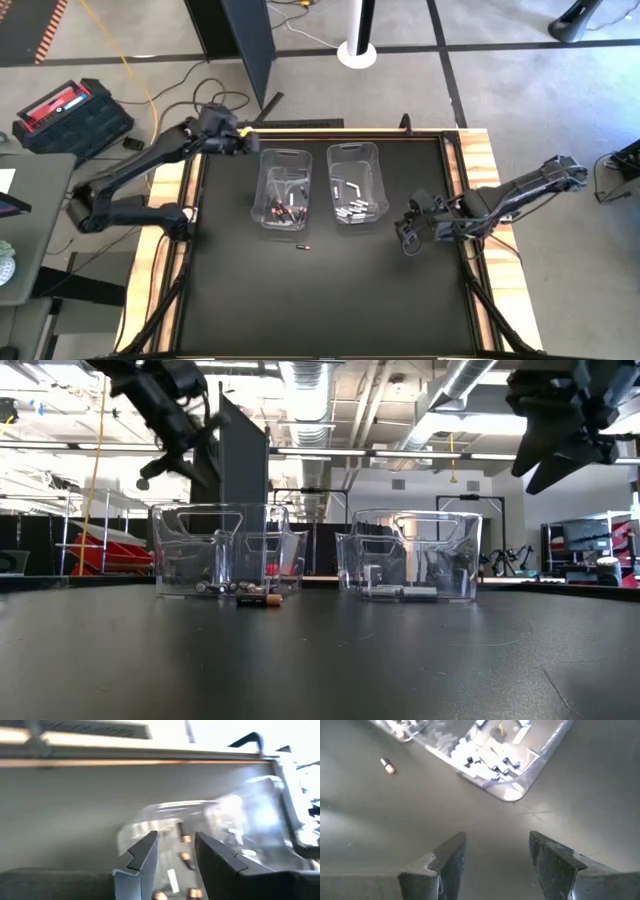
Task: Sort batteries
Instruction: Put the black battery into the left transparent bin
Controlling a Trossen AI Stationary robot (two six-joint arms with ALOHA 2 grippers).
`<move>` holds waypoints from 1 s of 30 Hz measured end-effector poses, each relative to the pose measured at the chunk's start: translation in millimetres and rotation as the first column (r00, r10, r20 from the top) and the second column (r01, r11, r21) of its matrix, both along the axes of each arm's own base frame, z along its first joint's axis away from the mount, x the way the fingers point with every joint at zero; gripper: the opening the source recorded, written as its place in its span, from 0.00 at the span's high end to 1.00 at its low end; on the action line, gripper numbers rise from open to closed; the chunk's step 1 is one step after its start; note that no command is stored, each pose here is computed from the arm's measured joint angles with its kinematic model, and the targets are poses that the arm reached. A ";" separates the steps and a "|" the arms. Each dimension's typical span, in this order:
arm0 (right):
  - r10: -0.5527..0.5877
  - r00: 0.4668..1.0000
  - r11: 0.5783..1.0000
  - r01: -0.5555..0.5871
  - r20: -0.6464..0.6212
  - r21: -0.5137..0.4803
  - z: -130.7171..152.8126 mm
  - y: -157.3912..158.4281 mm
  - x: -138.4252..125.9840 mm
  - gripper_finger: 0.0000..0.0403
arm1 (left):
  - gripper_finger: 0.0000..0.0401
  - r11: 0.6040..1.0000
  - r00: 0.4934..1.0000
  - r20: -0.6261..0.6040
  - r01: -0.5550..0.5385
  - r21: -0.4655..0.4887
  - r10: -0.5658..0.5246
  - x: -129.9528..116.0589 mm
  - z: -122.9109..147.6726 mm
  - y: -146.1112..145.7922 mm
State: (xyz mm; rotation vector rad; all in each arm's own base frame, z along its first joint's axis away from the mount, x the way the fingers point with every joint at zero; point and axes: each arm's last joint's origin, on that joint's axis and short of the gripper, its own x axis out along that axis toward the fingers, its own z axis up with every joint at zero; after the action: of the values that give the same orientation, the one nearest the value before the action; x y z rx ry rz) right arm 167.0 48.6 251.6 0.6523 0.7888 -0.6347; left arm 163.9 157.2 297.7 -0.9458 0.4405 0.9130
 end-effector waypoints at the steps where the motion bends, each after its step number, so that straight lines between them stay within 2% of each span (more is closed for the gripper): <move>1: -0.008 1.000 1.000 0.008 0.001 0.000 0.0 -1.4 0.5 0.42 | 0.68 0.999 0.999 0.022 0.026 0.022 -0.027 -1.4 4.7 -3.0; 7: -0.018 1.000 1.000 0.018 -0.003 -0.006 0.0 -4.5 1.3 0.42 | 0.68 0.984 0.985 0.095 0.133 0.120 -0.144 -6.2 26.0 -29.0; 13: -0.008 1.000 1.000 0.008 -0.004 -0.014 0.2 -5.1 1.7 0.42 | 0.68 0.916 0.938 0.080 0.306 0.259 -0.336 5.5 39.7 -73.6; 18: 0.000 1.000 1.000 0.000 -0.006 -0.016 0.2 -4.7 1.7 0.42 | 0.68 0.890 0.939 0.064 0.295 0.348 -0.337 18.7 43.6 -122.2; 25: 0.047 0.999 0.998 -0.048 -0.022 -0.030 0.1 -3.5 1.3 0.42 | 0.68 0.849 0.931 0.050 0.306 0.431 -0.361 43.2 30.8 -192.3; 30: 0.108 0.993 0.993 -0.109 -0.043 -0.034 -0.3 -1.4 1.1 0.42 | 0.68 0.827 0.905 0.009 0.385 0.410 -0.425 68.4 4.7 -232.7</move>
State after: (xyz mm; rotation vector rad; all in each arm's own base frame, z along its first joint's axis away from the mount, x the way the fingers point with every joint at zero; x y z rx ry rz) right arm 168.0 47.2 251.3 0.5610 0.8431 -0.5636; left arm 232.3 -75.4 302.4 -0.4877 0.3326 0.5297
